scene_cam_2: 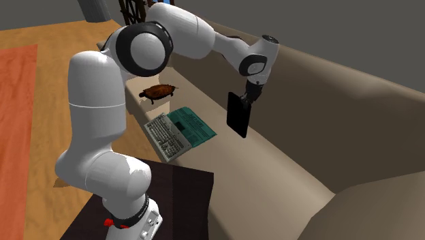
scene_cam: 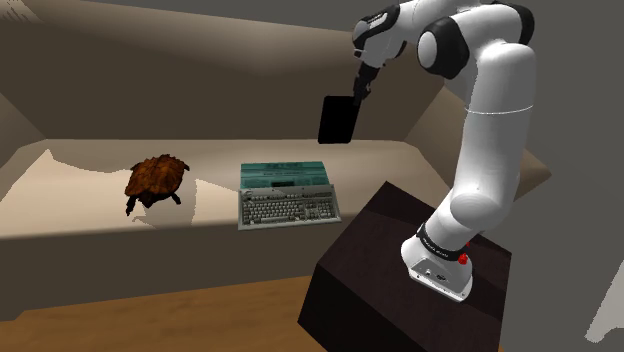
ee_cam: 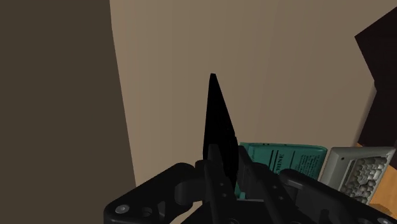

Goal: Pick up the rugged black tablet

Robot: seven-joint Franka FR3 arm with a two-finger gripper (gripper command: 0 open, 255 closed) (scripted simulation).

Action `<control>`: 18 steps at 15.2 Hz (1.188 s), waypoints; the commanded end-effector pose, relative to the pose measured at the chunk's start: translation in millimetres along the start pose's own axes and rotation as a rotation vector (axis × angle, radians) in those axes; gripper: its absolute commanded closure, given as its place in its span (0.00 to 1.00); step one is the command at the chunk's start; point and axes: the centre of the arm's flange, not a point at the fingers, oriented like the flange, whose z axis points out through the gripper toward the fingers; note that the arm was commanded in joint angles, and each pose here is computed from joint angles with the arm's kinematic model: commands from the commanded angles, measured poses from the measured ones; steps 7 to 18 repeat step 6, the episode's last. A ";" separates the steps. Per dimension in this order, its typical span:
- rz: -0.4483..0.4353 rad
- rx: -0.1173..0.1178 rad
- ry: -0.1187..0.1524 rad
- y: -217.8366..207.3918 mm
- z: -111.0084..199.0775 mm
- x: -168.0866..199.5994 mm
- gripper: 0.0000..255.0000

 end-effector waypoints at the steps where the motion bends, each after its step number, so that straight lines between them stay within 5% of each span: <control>1: 0.000 0.000 0.000 -1.8 -12.2 1.2 1.00; 18: 0.000 0.000 0.000 -2.1 -28.7 3.7 1.00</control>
